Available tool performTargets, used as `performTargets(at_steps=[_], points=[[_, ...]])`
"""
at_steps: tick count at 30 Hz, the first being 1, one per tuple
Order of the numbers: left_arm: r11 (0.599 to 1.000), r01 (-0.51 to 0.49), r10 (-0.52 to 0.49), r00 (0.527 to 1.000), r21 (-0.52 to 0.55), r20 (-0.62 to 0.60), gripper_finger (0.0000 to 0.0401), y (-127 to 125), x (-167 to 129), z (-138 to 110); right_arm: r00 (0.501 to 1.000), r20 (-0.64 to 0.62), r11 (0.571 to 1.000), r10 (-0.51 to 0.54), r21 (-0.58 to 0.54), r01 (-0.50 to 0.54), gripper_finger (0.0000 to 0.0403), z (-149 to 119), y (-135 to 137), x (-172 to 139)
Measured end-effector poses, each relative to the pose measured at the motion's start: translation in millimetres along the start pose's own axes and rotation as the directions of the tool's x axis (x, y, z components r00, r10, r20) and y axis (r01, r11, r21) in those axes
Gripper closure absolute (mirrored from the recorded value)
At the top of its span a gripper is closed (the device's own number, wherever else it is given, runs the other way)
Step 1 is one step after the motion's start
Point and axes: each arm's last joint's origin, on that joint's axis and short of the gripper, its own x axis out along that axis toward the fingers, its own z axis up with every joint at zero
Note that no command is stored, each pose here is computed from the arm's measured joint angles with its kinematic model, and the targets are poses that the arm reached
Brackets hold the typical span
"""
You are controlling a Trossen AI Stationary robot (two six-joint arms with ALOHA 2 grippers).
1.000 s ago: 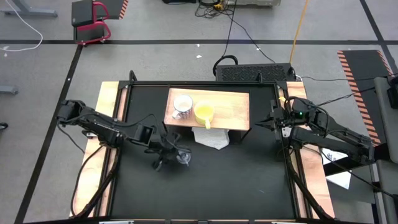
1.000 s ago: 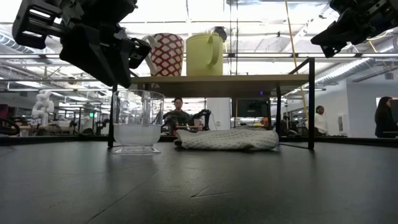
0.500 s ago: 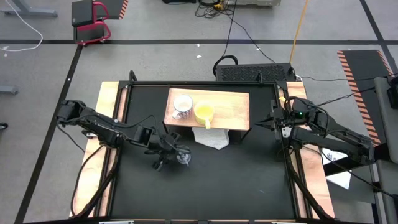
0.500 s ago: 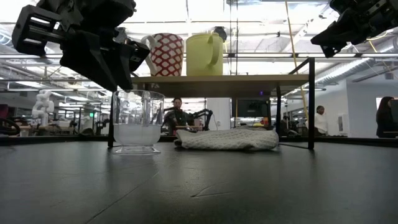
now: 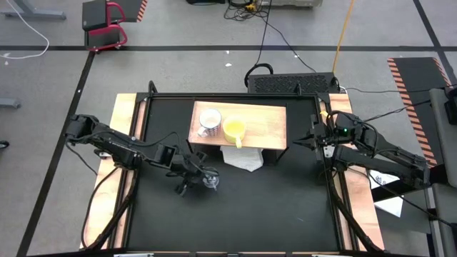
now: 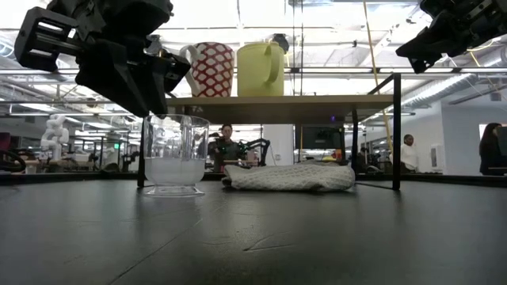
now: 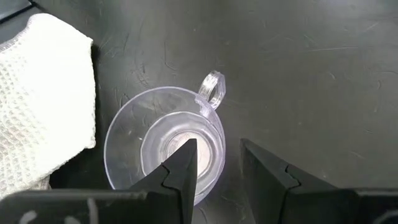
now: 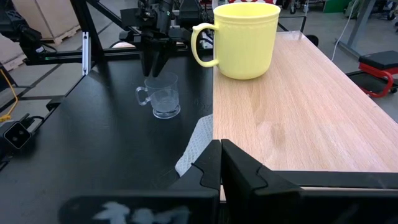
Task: Stack small to large cups/mugs on shelf
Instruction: Put the transparent mug on the shelf
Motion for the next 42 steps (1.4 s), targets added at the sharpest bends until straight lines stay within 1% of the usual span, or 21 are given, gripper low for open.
performTargets(at_steps=[8,10,27,32,34,36,39,42], points=[[1.0,0.015,-0.016,0.998,-0.013,-0.056,0.0279,-0.2,14.9,-5.7,1.0,0.0,1.0,0.0,0.0,0.0,0.0403,0.0,0.0,0.0],[1.0,0.013,-0.014,0.999,-0.013,-0.051,0.0279,0.1,16.4,-5.3,1.0,0.0,1.0,0.0,0.0,0.0,0.0403,0.0,0.0,0.1],[1.0,0.002,-0.002,1.0,-0.017,-0.028,0.0279,1.0,13.9,-2.2,1.0,0.0,1.0,0.0,0.0,0.0,0.0403,0.0,0.0,0.0],[1.0,0.001,-0.001,1.0,-0.025,0.004,0.0279,1.2,6.9,1.3,1.0,0.0,1.0,0.0,0.0,0.0,0.0403,0.0,0.0,0.0],[0.999,0.008,-0.008,1.0,-0.034,-0.01,0.0279,0.2,3.3,-0.4,1.0,0.0,1.0,0.0,0.0,0.0,0.0403,0.0,0.0,0.1],[0.999,0.008,-0.007,1.0,-0.038,0.003,0.0279,0.5,2.2,1.2,1.0,0.0,1.0,0.0,0.0,0.0,0.0403,0.0,0.0,0.1],[0.999,0.018,-0.019,1.0,-0.05,-0.024,0.0279,-0.5,3.3,-2.0,1.0,0.001,1.0,0.0,0.0,0.0,0.0403,0.1,0.0,0.0],[0.998,0.026,-0.026,1.0,-0.054,-0.011,0.0279,-0.5,3.2,-0.8,1.0,0.001,1.0,0.0,0.0,0.0,0.0403,0.0,0.0,0.1]])
